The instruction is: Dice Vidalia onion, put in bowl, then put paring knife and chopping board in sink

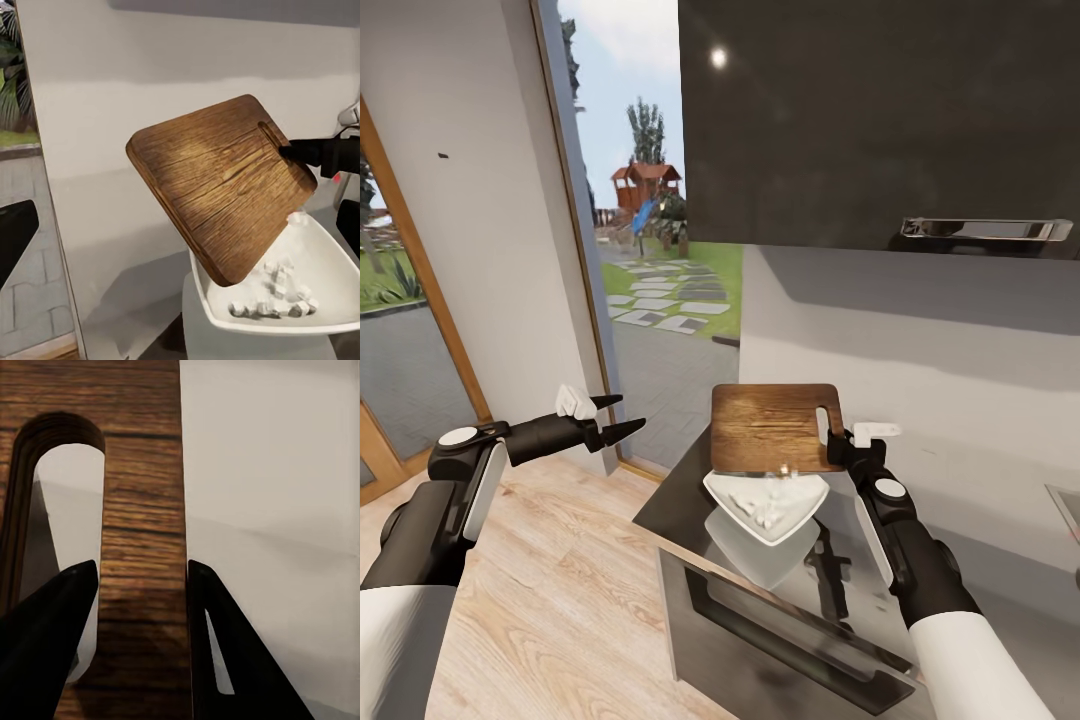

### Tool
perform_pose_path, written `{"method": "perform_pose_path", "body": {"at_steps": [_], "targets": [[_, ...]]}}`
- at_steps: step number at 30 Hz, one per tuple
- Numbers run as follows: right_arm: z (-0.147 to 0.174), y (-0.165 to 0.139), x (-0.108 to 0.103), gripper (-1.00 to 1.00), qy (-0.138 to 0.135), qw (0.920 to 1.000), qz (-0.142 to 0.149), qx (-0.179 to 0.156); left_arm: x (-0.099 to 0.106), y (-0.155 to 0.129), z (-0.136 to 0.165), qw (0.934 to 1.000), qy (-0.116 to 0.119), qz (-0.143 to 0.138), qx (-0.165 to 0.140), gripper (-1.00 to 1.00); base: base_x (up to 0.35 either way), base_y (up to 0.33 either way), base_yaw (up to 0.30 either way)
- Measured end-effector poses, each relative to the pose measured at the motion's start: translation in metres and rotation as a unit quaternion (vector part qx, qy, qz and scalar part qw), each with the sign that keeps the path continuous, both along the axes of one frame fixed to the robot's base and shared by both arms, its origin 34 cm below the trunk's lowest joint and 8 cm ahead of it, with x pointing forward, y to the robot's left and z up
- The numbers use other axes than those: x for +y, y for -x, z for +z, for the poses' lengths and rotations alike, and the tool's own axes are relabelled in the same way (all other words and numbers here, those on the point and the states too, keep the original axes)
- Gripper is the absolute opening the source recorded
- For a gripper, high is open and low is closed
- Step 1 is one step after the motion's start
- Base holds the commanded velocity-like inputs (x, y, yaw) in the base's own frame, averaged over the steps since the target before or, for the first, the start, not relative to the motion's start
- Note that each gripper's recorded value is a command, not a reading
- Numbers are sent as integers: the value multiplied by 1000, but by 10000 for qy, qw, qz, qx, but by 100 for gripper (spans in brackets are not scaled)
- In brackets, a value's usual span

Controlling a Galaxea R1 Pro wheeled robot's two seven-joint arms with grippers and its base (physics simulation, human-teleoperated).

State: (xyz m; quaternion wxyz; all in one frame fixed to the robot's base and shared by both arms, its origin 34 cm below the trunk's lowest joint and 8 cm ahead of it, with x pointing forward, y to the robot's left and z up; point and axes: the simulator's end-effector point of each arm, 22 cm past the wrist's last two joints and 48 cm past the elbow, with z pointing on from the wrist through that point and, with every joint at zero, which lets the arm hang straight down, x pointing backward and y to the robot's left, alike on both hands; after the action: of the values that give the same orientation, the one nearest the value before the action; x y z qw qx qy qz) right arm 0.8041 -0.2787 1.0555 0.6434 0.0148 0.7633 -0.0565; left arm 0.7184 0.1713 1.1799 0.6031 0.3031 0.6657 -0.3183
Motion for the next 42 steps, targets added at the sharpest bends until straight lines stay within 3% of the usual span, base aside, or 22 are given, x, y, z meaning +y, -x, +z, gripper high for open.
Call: {"method": "perform_pose_path", "body": {"at_steps": [6, 11, 17, 21, 23, 24, 25, 26, 31, 34, 42], "targets": [[-6, 0, 0, -100, -9, 10000, 2, 56, 0, 0, 0, 10000, 0, 0, -1, 100, 0, 0, 0], [5, -2, 1, -100, 7, 9997, 14, -252, 0, 0, 0, 10000, 0, 0, 0, 100, 0, 0, 0], [8, -2, -3, -100, -4, 9995, -19, -308, 0, 0, 0, 10000, 0, 0, -4, 100, 0, 0, 0], [40, 0, -5, -100, -11, 9984, -43, -563, 0, 0, 0, 10000, 3, -3, -9, 100, 0, 0, 0], [30, 2, -8, -100, -40, 9997, -95, -205, -1, 0, 0, 10000, 4, -3, -6, 100, 0, 0, 0], [22, 7, -12, -100, -53, 9996, -155, 211, -1, 0, 0, 10000, 5, -4, -7, 100, 0, 0, 0], [21, 9, -12, -100, -68, 9994, -162, 312, -1, 0, 0, 10000, 4, -4, -8, 100, 0, 0, 0], [17, 18, -15, -100, -86, 9970, -214, 740, -1, 0, 0, 10000, 6, -5, -8, 100, 0, 0, 0], [11, 46, -18, -100, -121, 9850, -308, 1693, -1, -1, 0, 10000, 2, 1, -5, 100, -57, 0, 0], [8, 53, -19, -100, -132, 9805, -324, 1936, -1, -1, 0, 10000, 8, -1, -5, 100, -251, 0, 0], [9, 54, -21, -100, -126, 9793, -338, 1992, -2, -1, 0, 10000, 11, -5, -4, 100, -294, 0, -173]]}}
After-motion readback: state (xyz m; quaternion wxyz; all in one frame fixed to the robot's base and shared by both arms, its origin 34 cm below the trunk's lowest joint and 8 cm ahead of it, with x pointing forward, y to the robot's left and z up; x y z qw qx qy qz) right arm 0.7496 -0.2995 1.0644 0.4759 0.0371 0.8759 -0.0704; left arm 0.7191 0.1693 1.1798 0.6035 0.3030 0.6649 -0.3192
